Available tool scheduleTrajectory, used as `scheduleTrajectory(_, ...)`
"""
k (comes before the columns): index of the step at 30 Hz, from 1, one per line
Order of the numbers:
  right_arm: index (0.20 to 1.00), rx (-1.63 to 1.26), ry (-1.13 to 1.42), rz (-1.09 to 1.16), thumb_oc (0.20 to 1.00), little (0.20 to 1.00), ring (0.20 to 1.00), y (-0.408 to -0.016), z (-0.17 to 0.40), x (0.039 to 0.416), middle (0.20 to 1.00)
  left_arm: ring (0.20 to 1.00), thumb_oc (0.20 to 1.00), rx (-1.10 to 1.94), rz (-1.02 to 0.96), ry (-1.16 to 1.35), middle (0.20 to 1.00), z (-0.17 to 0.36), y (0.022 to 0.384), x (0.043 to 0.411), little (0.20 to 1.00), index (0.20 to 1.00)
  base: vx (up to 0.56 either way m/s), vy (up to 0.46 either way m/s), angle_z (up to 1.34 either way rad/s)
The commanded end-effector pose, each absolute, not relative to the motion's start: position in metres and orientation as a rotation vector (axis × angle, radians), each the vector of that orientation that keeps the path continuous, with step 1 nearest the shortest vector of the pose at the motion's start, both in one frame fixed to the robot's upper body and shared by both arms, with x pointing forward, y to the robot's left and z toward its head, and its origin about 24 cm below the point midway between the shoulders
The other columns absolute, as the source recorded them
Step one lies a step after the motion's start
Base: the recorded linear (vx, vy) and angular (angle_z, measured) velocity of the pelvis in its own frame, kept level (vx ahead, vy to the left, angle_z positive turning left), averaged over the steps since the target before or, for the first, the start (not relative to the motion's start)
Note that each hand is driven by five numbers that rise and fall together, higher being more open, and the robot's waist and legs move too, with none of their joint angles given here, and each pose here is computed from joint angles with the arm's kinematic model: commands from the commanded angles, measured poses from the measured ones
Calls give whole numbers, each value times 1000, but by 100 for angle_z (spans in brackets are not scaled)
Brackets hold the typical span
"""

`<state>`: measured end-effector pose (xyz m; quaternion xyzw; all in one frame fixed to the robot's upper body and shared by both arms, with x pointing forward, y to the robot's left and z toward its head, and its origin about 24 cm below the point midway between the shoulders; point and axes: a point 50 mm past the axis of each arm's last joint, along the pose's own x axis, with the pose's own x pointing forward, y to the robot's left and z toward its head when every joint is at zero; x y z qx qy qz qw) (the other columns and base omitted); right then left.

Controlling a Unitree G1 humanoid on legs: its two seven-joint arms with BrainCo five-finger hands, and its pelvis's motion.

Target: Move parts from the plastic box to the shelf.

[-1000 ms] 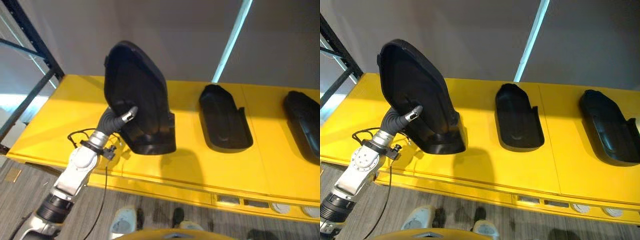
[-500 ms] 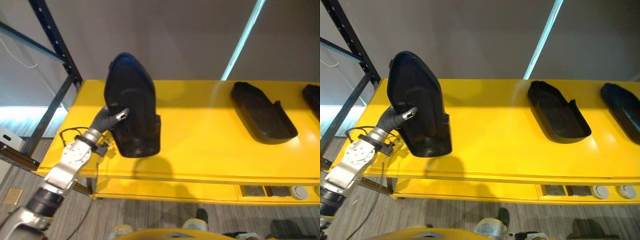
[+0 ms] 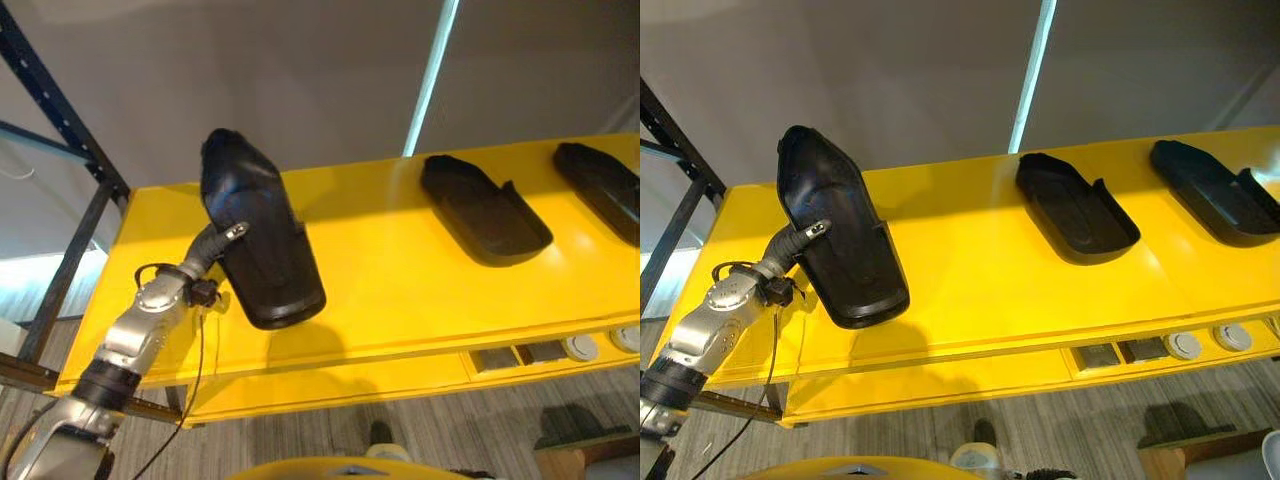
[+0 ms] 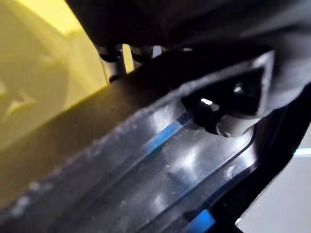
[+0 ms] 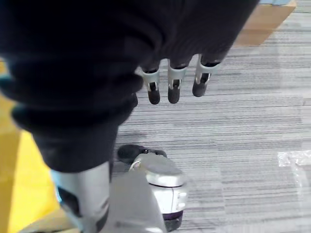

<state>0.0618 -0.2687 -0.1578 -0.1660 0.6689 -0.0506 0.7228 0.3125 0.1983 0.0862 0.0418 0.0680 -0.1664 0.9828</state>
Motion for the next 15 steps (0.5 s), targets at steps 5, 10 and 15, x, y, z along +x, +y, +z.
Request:
scheduleTrajectory(5,1000,-388,1458,-70,1000,1000,1000,-302,-141,87,1000,200,200,268,-328,245,200,119,251,348,200,200,-86,62,-15)
scheduleTrajectory(10,1000,-401,1398,-23,1000,1000,1000,-302,-135,106,1000,200,200,358,-328,312,200,126,266,354,200,200,-57,33,-8)
scheduleTrajectory(15,1000,-394,1348,-16,1000,1000,1000,-300,-131,122,1000,200,200,437,-305,350,200,132,273,360,200,200,-36,1,-4)
